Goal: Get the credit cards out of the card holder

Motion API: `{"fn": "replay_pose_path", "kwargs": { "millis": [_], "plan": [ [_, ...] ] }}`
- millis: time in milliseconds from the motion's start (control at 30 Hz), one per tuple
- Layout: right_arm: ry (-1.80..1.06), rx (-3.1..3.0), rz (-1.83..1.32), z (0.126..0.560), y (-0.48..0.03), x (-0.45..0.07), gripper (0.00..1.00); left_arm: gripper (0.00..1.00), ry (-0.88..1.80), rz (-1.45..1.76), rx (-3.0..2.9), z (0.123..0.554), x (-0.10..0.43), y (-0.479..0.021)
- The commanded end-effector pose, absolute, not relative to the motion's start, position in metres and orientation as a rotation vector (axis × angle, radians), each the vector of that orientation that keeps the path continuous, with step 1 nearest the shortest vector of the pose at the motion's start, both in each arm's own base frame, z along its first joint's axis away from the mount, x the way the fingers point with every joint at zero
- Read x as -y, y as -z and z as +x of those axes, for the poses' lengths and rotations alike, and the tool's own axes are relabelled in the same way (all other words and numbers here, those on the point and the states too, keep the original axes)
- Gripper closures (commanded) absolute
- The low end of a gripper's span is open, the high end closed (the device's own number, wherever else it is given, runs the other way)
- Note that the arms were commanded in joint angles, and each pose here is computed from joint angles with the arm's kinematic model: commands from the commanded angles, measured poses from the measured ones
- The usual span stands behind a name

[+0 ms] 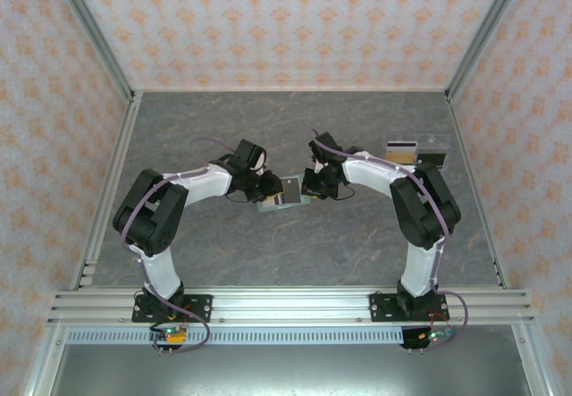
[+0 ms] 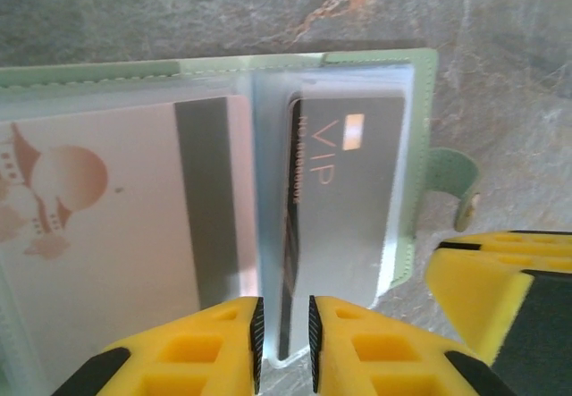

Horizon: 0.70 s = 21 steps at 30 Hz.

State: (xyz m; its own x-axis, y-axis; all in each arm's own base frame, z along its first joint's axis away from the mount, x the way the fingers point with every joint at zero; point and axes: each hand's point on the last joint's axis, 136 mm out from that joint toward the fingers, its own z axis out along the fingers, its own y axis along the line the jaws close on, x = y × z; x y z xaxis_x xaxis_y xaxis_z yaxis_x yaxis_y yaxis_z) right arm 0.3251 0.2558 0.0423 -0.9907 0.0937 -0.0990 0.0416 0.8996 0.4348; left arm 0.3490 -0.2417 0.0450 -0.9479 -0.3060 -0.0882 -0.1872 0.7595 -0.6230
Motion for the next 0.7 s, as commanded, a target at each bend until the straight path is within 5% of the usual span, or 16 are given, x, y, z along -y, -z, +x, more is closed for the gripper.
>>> {"fn": "replay_pose_path", "kwargs": {
  "millis": [0,667],
  "plan": [
    [-0.726,-2.924,0.085,0.328,-0.05,-0.261,0.81,0.77,1.019,-0.424,-2.717,0.349,0.25,-0.057],
    [-0.793,-2.977,0.071,0.328,-0.029,-0.275,0.87,0.85,0.992,-0.554,-2.757,0.342,0.243,-0.014]
  ]
}}
